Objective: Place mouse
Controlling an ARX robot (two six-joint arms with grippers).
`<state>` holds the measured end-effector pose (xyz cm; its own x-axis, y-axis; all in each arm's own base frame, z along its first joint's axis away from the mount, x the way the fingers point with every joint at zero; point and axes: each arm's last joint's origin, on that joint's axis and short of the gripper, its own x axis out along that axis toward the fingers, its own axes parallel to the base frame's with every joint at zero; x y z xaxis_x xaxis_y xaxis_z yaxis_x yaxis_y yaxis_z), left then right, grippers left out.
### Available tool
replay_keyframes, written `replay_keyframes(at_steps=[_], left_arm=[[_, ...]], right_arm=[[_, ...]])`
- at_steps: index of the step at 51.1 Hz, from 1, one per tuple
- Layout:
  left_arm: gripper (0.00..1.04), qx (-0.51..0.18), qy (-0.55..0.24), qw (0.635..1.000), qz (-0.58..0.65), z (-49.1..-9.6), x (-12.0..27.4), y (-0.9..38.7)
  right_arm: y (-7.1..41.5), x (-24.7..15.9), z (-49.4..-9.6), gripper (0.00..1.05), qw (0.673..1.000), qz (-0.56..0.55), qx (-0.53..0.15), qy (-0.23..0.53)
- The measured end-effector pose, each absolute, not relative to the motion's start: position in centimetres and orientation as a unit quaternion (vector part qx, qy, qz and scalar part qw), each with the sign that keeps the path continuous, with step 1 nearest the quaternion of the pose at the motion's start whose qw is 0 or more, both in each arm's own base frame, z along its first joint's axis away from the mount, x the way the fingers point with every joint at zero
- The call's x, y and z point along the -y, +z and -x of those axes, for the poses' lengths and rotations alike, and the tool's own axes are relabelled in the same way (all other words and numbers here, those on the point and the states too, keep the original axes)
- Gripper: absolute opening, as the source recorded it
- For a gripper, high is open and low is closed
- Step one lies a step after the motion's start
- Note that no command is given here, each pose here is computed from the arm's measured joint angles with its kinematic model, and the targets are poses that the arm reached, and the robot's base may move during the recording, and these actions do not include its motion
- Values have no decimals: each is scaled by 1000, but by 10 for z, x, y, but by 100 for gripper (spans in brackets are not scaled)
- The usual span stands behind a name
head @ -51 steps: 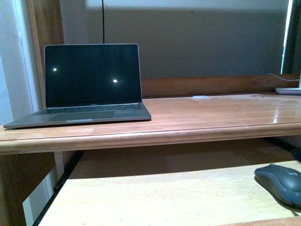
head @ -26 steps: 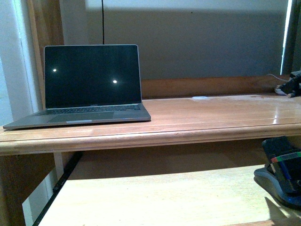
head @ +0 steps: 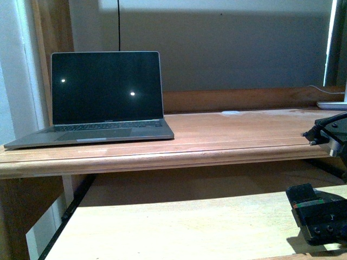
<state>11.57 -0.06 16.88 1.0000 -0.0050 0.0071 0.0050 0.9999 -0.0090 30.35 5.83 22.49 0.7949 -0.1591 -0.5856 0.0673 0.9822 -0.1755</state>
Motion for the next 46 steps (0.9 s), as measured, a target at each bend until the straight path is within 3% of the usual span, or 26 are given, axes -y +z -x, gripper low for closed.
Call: replay_keyframes(at_steps=[11,23,35,46], left_arm=[[3,4,-2,1000,4,-112,1,169],[3,-9,-3,1000,4,-104,1,165],[3,1,-2,1000,4,-98,0,166],[3,1,-2,1000,4,-98,0,166]], right_arm=[[223,-53,-316,96,942,45,-324,-81],[225,-47,-318,56,942,3,-329,-71],[250,-55,-303,55,945,-8,-324,-42],[336,-95,-325,55,974,-14,-227,-9]])
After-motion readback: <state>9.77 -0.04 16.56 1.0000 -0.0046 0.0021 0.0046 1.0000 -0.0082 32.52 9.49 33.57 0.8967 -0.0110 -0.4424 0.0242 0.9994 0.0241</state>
